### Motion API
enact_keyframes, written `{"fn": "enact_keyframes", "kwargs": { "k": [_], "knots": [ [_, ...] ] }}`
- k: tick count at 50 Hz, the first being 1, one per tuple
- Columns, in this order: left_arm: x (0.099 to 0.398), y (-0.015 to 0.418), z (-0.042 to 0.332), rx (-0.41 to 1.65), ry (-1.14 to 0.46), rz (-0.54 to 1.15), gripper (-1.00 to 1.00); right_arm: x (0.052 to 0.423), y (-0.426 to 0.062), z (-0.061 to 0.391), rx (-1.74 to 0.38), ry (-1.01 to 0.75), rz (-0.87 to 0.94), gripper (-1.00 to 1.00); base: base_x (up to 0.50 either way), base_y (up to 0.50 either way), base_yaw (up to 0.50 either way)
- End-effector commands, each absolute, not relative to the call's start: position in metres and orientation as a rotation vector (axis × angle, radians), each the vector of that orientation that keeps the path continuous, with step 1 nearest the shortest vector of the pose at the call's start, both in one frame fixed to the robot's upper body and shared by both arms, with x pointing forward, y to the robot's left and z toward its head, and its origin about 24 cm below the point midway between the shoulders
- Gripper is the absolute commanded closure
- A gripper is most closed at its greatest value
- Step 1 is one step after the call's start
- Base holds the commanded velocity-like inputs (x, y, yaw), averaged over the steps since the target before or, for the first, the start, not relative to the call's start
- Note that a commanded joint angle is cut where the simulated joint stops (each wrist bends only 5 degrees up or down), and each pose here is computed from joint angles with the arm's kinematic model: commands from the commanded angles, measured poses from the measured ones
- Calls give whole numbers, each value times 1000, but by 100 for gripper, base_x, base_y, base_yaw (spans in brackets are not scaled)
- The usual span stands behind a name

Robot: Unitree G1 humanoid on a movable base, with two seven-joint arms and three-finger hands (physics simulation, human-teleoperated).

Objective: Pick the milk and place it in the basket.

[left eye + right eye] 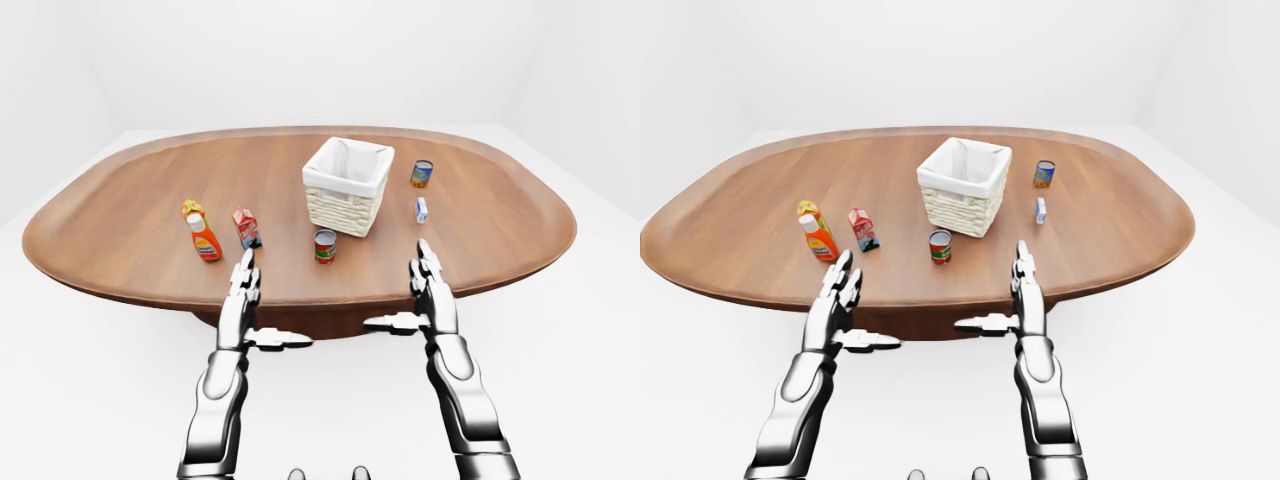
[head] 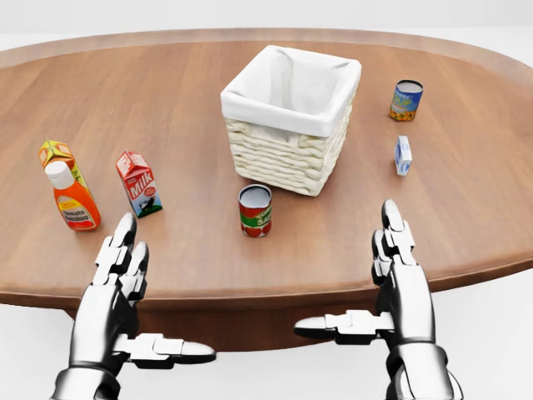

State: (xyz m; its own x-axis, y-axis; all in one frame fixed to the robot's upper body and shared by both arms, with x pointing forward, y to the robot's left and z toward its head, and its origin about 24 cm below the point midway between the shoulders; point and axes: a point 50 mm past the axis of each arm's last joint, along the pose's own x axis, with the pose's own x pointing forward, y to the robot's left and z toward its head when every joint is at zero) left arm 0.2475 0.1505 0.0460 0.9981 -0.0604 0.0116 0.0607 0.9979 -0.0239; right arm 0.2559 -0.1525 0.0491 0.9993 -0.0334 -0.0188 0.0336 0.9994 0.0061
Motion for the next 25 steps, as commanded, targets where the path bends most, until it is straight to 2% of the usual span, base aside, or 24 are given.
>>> {"fn": "enact_keyframes", "kwargs": {
  "k": [1, 3, 4, 13, 22, 25],
  "knots": [
    [231, 154, 68, -70, -70, -172, -100, 249, -160, 96, -18, -183, -117, -100, 0, 0, 0],
    [228, 153, 73, -67, -92, -193, -100, 248, -162, 98, -29, -195, -145, -100, 0, 0, 0],
    [225, 152, 74, -29, -93, -193, -100, 243, -158, 101, -47, -205, -90, -100, 0, 0, 0],
    [214, 156, 102, 2, -208, -143, -100, 212, -150, 135, -113, -357, 20, -100, 0, 0, 0],
    [211, 155, 108, 27, -232, -114, -100, 205, -149, 145, -142, -396, 45, -100, 0, 0, 0],
    [209, 162, 120, 11, -289, -78, -100, 200, -150, 153, -142, -434, 51, -100, 0, 0, 0]
  ]
}}
